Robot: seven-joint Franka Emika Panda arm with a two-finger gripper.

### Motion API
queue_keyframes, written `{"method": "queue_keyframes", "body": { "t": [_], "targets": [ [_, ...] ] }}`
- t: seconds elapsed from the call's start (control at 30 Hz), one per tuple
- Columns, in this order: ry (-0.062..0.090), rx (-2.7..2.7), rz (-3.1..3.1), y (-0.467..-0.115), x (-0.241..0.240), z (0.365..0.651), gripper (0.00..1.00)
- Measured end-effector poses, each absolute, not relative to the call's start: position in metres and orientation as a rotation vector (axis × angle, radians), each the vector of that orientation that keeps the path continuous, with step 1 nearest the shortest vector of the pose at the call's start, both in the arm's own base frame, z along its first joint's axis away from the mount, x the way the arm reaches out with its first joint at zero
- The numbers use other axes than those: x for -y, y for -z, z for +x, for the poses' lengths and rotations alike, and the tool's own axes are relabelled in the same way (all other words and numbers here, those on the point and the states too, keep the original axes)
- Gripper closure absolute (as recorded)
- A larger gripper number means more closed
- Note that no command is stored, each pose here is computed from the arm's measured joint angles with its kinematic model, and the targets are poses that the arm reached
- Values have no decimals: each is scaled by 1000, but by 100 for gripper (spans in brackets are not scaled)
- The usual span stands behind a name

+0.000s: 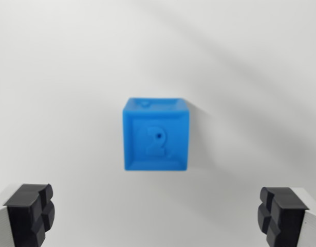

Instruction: Stack cube

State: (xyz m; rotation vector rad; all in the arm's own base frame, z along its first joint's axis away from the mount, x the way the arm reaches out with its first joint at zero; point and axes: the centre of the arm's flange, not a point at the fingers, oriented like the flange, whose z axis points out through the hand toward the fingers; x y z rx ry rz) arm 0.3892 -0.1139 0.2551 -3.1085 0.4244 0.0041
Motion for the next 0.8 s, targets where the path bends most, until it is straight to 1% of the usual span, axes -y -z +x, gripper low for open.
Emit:
{"method": "queue_keyframes", "body": {
  "t": [0.1, 0.2, 0.37, 0.43, 0.57, 0.8],
  "targets": [
    [-8, -390, -3114, -246, 118, 380, 0],
    [-3, -378, -3118, -237, 120, 379, 0],
    [-16, -376, -3120, -212, 120, 378, 0],
    [-18, -376, -3120, -203, 120, 378, 0],
    [-12, -374, -3120, -188, 120, 378, 0],
    [-14, -372, -3120, -162, 119, 378, 0]
  ]
}}
